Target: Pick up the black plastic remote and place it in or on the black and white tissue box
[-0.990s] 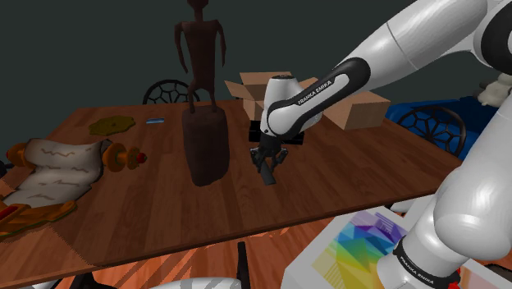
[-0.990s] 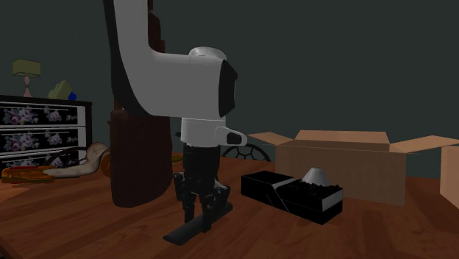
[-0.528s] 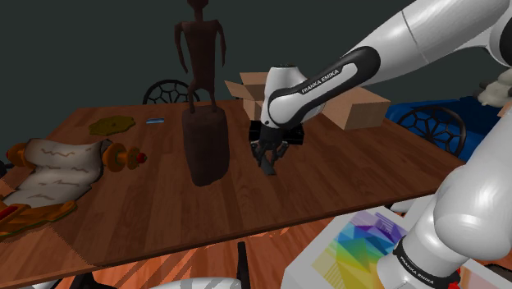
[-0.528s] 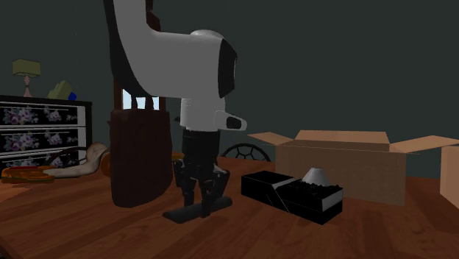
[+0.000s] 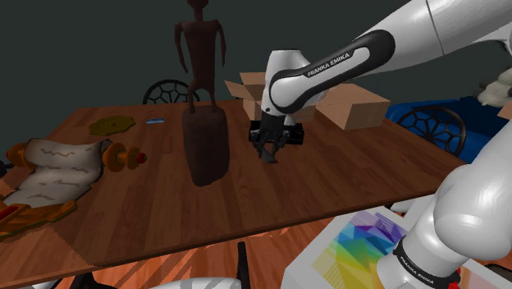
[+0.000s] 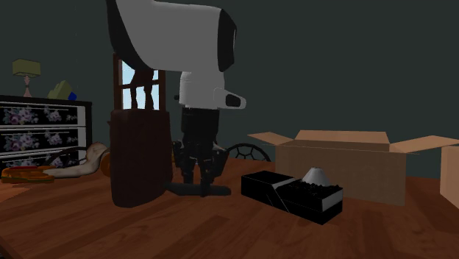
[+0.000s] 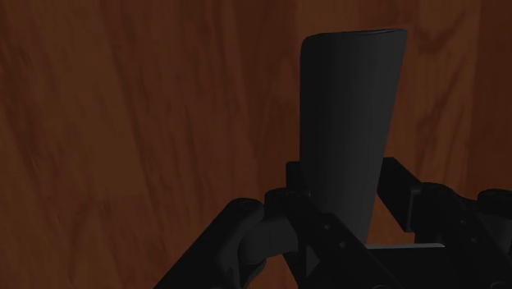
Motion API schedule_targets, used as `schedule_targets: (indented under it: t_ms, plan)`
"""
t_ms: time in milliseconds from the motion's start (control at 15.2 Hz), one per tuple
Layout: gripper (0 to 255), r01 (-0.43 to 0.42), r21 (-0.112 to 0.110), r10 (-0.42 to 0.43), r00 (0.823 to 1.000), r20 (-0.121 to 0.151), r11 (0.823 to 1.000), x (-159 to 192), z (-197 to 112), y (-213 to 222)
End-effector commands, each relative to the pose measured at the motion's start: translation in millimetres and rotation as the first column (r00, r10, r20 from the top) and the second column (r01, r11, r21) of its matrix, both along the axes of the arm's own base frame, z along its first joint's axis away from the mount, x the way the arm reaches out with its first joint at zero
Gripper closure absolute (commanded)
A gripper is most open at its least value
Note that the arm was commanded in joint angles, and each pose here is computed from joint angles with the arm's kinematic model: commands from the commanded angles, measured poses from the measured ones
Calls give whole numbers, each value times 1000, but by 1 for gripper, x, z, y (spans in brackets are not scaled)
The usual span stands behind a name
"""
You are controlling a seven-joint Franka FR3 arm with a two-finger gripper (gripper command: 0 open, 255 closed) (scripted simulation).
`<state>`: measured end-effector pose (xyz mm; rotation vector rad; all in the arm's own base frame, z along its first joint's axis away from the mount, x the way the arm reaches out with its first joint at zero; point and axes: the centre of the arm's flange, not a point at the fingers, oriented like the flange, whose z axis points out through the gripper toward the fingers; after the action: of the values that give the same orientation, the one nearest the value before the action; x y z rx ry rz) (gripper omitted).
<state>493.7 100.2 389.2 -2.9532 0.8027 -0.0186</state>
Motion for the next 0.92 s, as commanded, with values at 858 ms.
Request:
schedule_targets:
  t_ms: [858]
  plan:
    - [255, 0, 0, 0, 1000, 0, 1000, 0, 79, 0]
